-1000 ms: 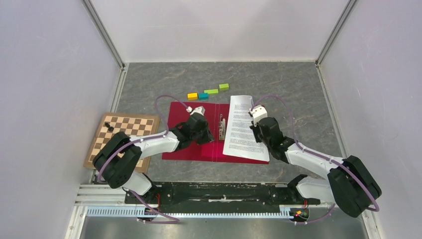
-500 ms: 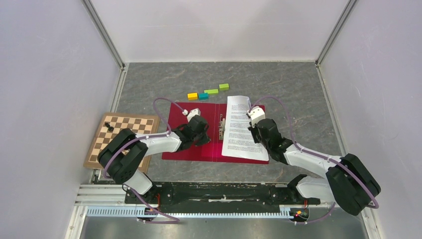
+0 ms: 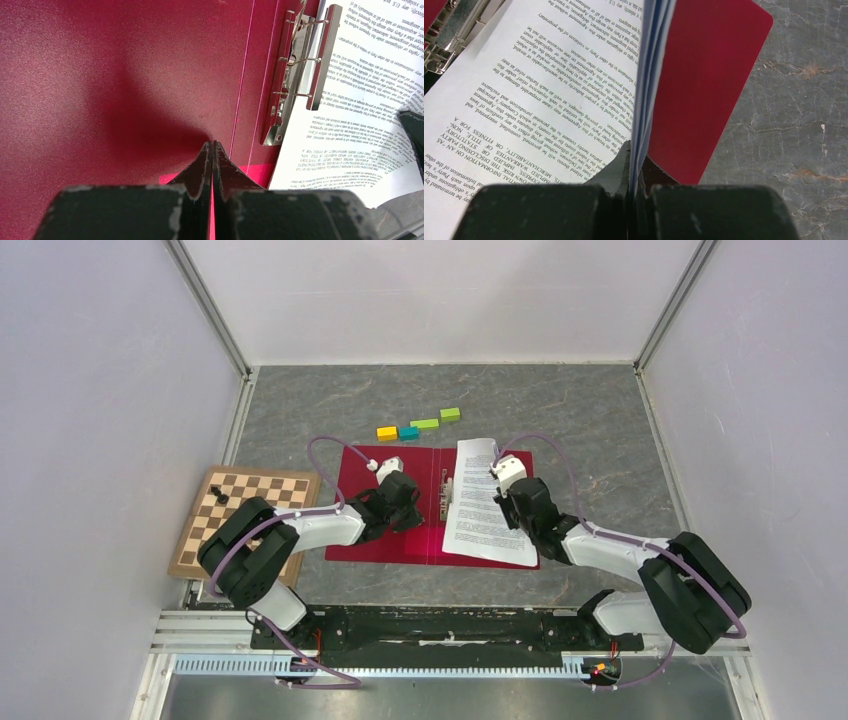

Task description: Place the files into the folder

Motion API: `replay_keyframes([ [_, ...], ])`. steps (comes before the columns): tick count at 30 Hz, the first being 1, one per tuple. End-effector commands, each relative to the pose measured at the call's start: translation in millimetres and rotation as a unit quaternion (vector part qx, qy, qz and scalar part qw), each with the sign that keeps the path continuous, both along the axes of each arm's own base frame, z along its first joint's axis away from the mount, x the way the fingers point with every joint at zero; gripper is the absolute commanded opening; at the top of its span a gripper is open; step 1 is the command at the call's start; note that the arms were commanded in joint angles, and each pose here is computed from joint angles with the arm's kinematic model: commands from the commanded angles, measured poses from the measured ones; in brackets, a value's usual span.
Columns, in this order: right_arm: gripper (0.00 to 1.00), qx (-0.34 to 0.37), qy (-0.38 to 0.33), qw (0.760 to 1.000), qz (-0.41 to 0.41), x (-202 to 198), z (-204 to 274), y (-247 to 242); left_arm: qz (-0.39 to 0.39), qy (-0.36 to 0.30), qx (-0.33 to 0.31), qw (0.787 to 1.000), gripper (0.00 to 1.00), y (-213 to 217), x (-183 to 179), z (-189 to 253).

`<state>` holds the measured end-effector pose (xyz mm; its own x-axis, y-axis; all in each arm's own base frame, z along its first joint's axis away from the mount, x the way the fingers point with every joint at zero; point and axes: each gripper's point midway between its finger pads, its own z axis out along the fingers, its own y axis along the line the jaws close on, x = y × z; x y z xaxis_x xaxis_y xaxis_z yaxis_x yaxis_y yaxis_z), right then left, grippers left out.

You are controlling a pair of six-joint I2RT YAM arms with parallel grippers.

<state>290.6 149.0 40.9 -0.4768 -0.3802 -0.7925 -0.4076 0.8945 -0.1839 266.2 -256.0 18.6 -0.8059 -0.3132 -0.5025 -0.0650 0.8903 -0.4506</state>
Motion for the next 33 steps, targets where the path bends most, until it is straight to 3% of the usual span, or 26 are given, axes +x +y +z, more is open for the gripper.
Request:
replay_keyframes([
  [1,0.0,0.018,-0.025,0.999,0.007,16,21,14,0.016,0.007,0.018,1.0,0.02,8,-1,-10],
  [33,0.0,-0.039,0.019,0.999,0.026,11,11,10,0.006,0.01,0.023,1.0,0.02,4,2,-9],
])
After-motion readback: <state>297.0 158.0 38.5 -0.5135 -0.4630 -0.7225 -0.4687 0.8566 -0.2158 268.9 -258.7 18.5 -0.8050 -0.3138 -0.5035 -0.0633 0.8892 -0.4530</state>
